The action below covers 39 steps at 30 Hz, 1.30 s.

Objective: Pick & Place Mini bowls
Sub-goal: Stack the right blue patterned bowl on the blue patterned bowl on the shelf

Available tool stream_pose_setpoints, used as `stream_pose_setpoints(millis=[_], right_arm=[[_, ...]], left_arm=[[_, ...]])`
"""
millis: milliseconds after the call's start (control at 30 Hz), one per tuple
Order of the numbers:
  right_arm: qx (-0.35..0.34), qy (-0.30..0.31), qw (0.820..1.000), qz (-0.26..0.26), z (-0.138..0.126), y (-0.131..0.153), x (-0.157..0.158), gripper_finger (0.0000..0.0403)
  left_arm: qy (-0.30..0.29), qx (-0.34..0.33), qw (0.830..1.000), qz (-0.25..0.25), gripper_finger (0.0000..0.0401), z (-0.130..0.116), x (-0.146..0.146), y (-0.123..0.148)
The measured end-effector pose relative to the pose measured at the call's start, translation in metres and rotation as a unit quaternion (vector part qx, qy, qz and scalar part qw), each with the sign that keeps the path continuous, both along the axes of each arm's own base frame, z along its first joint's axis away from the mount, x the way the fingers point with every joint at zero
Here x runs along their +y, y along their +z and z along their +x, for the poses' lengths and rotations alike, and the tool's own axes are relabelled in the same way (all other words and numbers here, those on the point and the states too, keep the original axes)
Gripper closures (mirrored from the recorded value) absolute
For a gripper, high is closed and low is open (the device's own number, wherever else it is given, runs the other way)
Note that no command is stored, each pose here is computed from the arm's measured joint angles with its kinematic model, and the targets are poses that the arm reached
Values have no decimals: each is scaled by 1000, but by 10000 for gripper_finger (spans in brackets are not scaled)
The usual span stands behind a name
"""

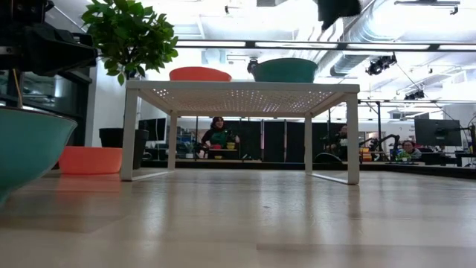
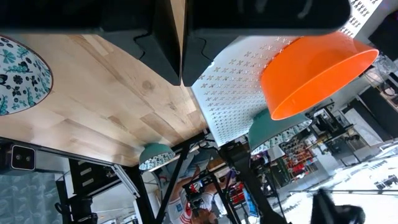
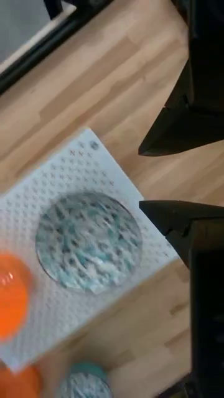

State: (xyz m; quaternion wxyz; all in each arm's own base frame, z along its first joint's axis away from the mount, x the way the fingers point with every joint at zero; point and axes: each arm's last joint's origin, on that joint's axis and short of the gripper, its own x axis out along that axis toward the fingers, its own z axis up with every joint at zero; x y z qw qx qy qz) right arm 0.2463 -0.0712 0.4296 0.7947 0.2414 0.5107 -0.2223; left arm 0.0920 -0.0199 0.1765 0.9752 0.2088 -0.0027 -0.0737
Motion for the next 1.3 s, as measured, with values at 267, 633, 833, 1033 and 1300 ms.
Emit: stream_pose_setpoints(millis=[267, 633, 833, 1033, 1300], right_arm=[[76, 2, 996, 43, -45, -49, 71, 290], [195, 29, 972, 128, -68, -130, 122, 290], [193, 90, 962, 168, -70, -175, 154, 290], [168, 123, 963, 171, -79, -204, 183, 290], [154, 187, 960, 141, -95, -214, 205, 290]], left_arm=[[0, 0, 1000, 0, 392, 0, 0, 0], [0, 0, 1000, 0, 392, 0, 0, 0], [0, 0, 1000, 0, 392, 0, 0, 0], [0, 0, 1000, 0, 392, 0, 0, 0], [0, 0, 1000, 0, 392, 0, 0, 0]])
